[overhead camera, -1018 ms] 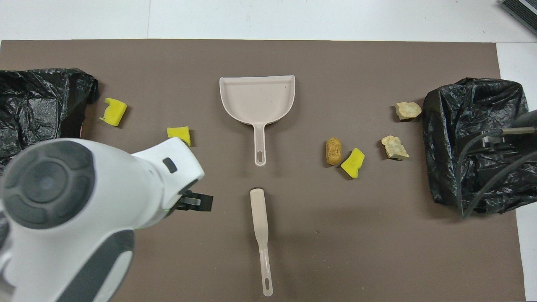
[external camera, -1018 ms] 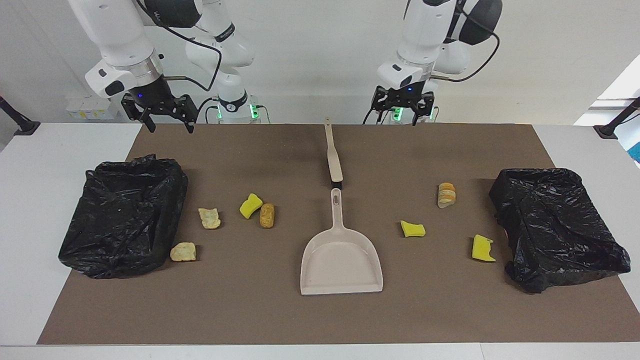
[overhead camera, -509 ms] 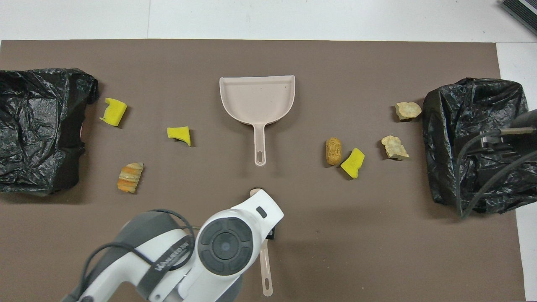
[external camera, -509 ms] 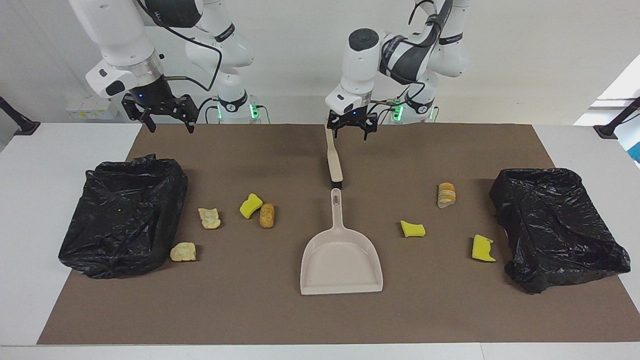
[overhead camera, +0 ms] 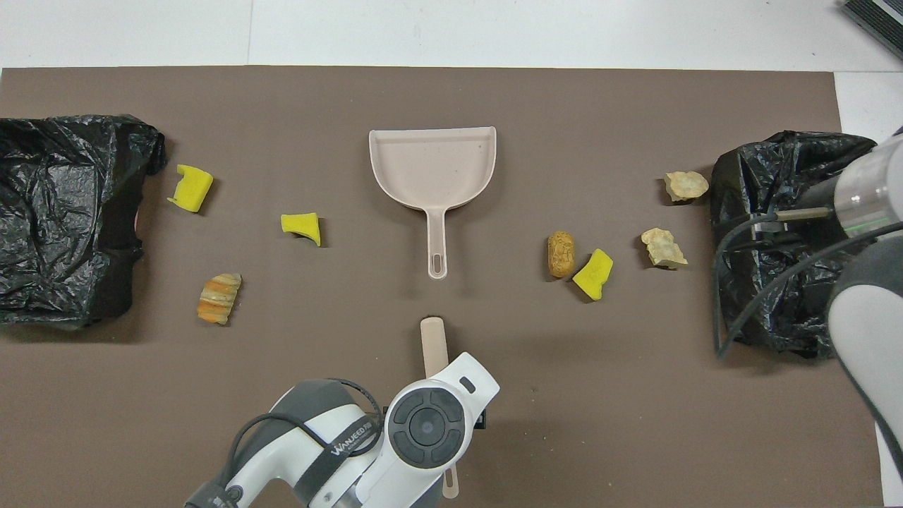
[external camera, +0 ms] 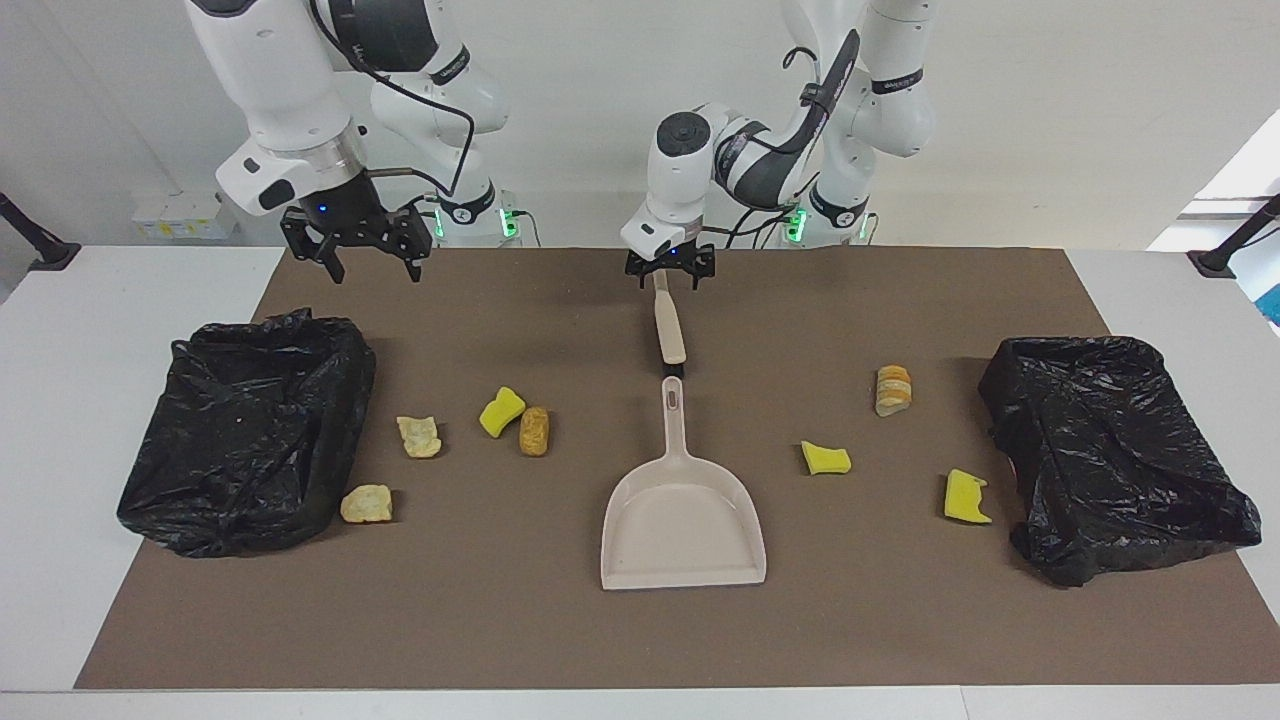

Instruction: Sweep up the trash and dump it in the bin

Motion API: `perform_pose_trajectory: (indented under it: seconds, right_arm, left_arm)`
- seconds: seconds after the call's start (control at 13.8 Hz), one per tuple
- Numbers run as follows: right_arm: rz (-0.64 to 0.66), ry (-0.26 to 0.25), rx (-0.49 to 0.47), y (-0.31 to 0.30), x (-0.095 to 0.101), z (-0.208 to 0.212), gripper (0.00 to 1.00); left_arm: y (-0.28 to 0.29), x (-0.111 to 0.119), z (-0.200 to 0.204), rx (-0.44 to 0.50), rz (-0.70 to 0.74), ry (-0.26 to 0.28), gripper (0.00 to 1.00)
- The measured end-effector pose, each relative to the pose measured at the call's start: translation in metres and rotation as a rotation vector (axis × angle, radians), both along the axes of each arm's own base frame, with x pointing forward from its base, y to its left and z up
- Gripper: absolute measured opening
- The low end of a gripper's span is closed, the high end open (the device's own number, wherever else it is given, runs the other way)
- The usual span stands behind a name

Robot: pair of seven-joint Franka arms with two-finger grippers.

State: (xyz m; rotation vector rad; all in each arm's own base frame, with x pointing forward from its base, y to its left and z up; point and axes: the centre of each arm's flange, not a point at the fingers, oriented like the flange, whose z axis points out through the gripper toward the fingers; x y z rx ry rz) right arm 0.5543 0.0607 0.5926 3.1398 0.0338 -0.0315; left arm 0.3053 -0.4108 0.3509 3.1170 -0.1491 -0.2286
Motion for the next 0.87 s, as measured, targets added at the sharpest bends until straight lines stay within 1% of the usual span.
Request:
perform_pose_trajectory:
  seconds: [0.07,0.15,0.22,0.36,0.44,0.51,0.58,0.65,0.73,0.8,0.87]
  right_arm:
    - [0.012,0.009,0.001,0.009,0.005,-0.01,1.0]
    - [0.025,0.018,0.002,0.017,0.01,-0.02,1.0]
    - [0.038,0.023,0.003,0.025,0.015,-0.03,1.0]
    - [0.077,0.035,0.004,0.05,0.021,-0.047,1.0]
    - [0.084,0.04,0.004,0.064,0.022,-0.054,1.0]
    - [0.082,0.043,0.003,0.079,0.024,-0.061,1.0]
    - [0.081,0.039,0.005,0.093,0.026,-0.066,1.0]
    - [0.084,0.033,0.007,0.106,0.029,-0.073,1.0]
    - [0.087,0.034,0.017,0.116,0.033,-0.08,1.0]
    - [0.091,0.036,0.038,0.126,0.039,-0.088,1.0]
    - [0.089,0.025,0.056,0.134,0.046,-0.096,1.0]
  left_arm:
    - [0.0,-0.003,-0.002,0.0,0.001,0.009,1.0]
    - [-0.001,-0.007,-0.002,-0.006,0.005,0.019,0.96]
    - [-0.004,-0.013,-0.001,-0.018,0.006,0.032,0.96]
    - [-0.008,-0.024,0.0,-0.029,0.001,0.046,0.93]
    - [-0.007,-0.027,-0.001,-0.031,0.005,0.055,0.92]
    - [-0.006,-0.029,-0.002,-0.033,0.011,0.064,0.86]
    - [-0.004,-0.03,-0.004,-0.033,0.017,0.071,0.86]
    - [-0.002,-0.031,-0.006,-0.03,0.02,0.076,0.82]
    - [-0.001,-0.032,-0.007,-0.028,0.022,0.08,0.82]
    - [-0.001,-0.033,-0.008,-0.028,0.023,0.081,0.83]
    - [-0.001,-0.033,-0.007,-0.029,0.023,0.08,0.81]
